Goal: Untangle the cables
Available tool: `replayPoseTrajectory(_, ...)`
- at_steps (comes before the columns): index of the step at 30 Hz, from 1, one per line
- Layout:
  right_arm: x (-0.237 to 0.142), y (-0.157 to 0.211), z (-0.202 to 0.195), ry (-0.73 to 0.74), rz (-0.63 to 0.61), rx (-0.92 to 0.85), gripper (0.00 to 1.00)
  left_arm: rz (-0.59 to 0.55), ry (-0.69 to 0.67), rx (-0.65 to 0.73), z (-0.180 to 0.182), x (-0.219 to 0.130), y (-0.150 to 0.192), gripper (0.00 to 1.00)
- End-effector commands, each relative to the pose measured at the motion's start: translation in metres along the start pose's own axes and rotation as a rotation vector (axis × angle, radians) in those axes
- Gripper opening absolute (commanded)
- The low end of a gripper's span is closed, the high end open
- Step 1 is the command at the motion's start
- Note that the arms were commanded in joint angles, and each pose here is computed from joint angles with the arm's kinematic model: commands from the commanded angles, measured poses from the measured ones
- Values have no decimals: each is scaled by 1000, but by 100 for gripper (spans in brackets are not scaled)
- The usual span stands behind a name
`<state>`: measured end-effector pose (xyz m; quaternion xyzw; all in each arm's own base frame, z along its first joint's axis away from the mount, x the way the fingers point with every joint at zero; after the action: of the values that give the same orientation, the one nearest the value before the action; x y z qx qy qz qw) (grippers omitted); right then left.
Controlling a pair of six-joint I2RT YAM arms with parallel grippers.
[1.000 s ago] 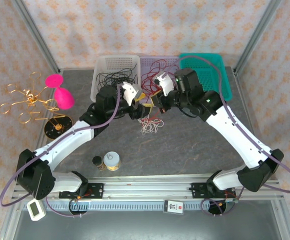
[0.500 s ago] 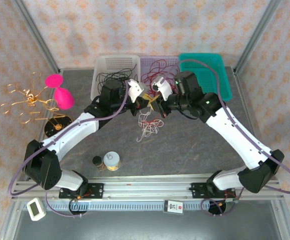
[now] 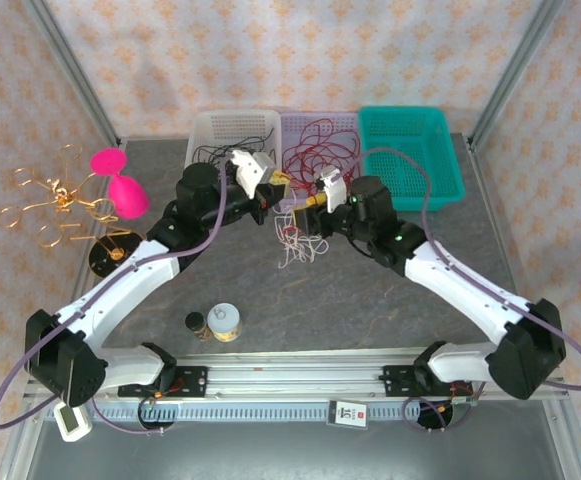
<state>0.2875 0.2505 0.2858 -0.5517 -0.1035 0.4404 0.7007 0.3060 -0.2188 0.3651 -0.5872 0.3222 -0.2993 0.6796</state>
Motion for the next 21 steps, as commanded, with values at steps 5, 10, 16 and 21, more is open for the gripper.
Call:
replayPoseTrajectory(5, 47, 1, -21, -23, -225, 289, 42, -165, -40, -31, -3, -25, -72, 0)
replayPoseTrajectory(10, 67, 69, -59, 114, -124, 387, 30, -229, -131, -33, 6, -39, -102, 0)
replayPoseTrajectory(16, 52, 122, -81, 239, -37, 369, 41, -276, -182, -1, 12, -46, -131, 0)
replayPoseTrajectory(21, 38, 142, -93, 327, -12, 357, 42, -383, -250, 32, 19, -61, -167, 0)
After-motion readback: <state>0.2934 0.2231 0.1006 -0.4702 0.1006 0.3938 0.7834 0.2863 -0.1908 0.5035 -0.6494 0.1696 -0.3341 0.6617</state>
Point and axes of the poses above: each hand's point on the last joint's axis, 136 mm out from that joint toward the fingers, its own x axis out along the fingers, its own z axis along the line the jaws close on, y = z × x, the point moved 5 cm from there along -x, back along the fingers, and after that the axes turned 6 degrees about x, right-handed, at the moved point
